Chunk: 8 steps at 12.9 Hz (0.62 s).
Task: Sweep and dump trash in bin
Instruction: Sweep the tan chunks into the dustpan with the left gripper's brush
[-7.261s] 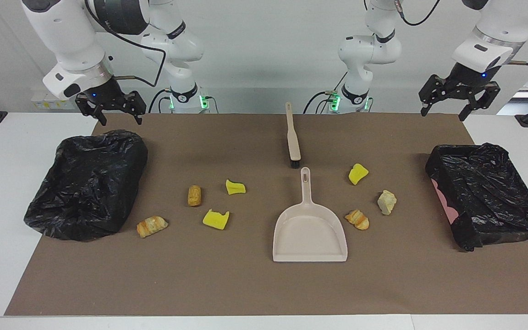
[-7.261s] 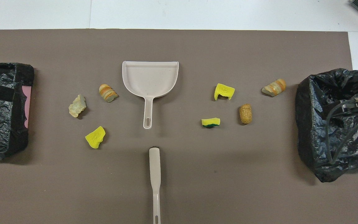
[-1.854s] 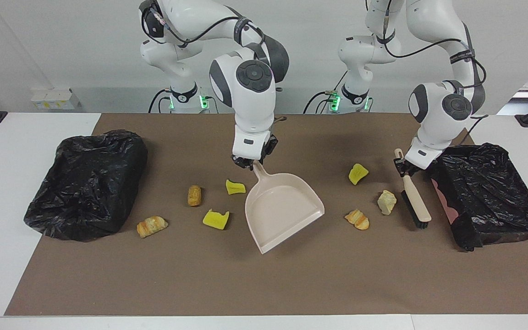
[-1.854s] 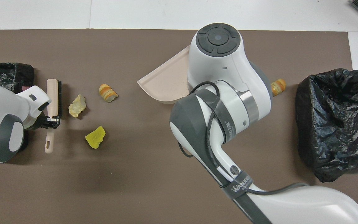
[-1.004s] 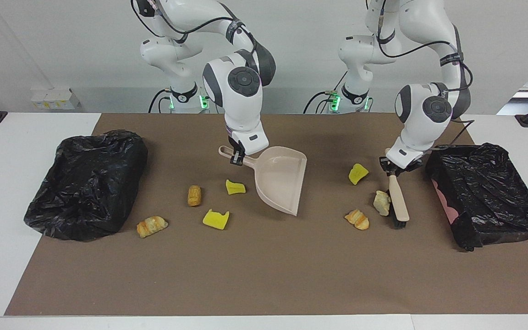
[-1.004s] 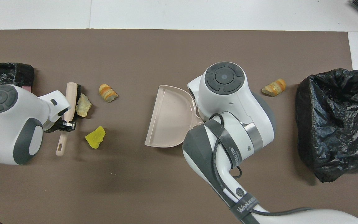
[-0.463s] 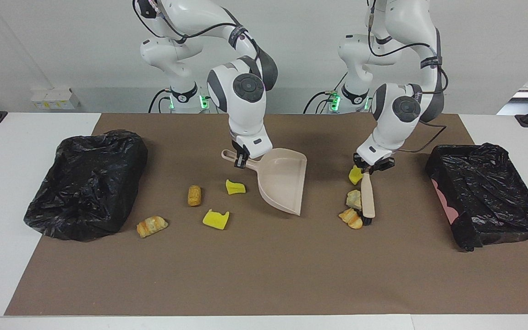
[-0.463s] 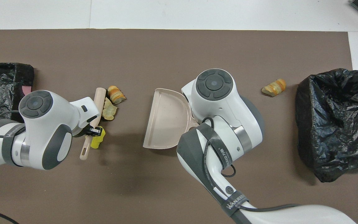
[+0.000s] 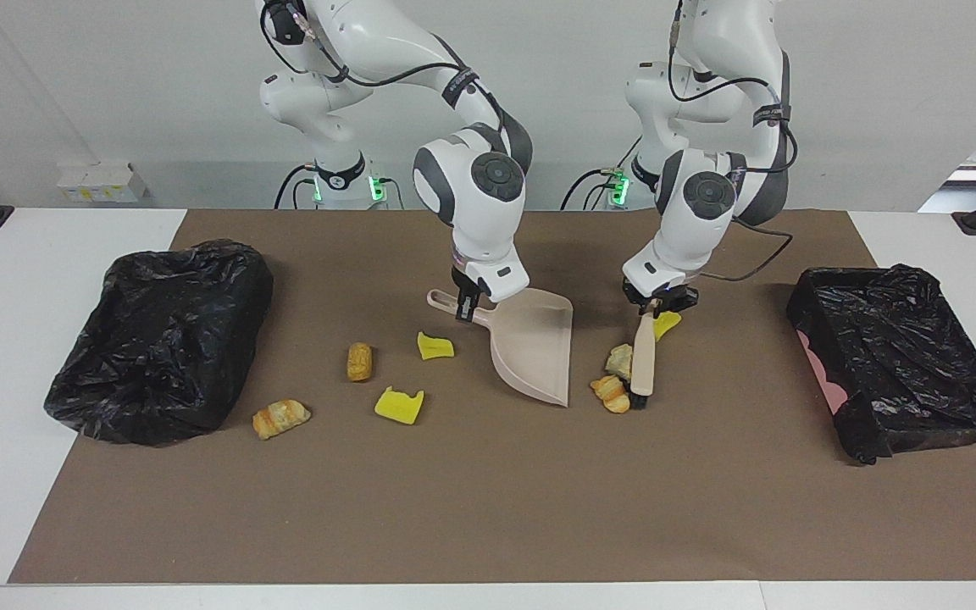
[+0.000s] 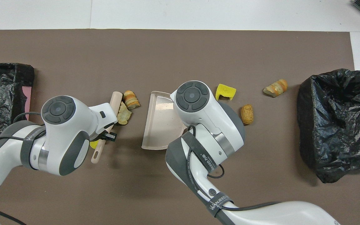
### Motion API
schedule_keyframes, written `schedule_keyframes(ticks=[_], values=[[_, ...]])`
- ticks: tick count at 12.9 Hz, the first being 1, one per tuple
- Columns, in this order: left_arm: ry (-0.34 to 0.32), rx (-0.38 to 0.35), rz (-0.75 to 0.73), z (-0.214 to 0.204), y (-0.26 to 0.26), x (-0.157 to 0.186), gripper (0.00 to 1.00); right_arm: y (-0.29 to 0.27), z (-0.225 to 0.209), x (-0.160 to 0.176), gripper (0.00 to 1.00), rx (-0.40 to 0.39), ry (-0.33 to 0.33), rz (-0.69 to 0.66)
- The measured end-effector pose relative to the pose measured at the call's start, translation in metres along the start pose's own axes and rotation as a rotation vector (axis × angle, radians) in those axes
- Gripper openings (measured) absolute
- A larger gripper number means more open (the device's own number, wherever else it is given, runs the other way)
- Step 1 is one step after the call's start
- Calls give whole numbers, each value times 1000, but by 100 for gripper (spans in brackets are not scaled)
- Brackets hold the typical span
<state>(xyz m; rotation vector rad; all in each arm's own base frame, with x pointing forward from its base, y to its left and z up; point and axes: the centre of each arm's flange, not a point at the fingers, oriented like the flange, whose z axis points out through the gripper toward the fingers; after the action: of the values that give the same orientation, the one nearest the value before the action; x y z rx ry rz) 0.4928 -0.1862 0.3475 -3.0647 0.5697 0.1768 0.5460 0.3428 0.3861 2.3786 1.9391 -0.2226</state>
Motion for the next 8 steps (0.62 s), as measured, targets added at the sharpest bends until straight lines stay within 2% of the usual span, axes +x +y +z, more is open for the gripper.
schedule_keyframes(ticks=[8], values=[[4,-39,147,-6,104,-12,25,1,3,0,33,3,-2,11]])
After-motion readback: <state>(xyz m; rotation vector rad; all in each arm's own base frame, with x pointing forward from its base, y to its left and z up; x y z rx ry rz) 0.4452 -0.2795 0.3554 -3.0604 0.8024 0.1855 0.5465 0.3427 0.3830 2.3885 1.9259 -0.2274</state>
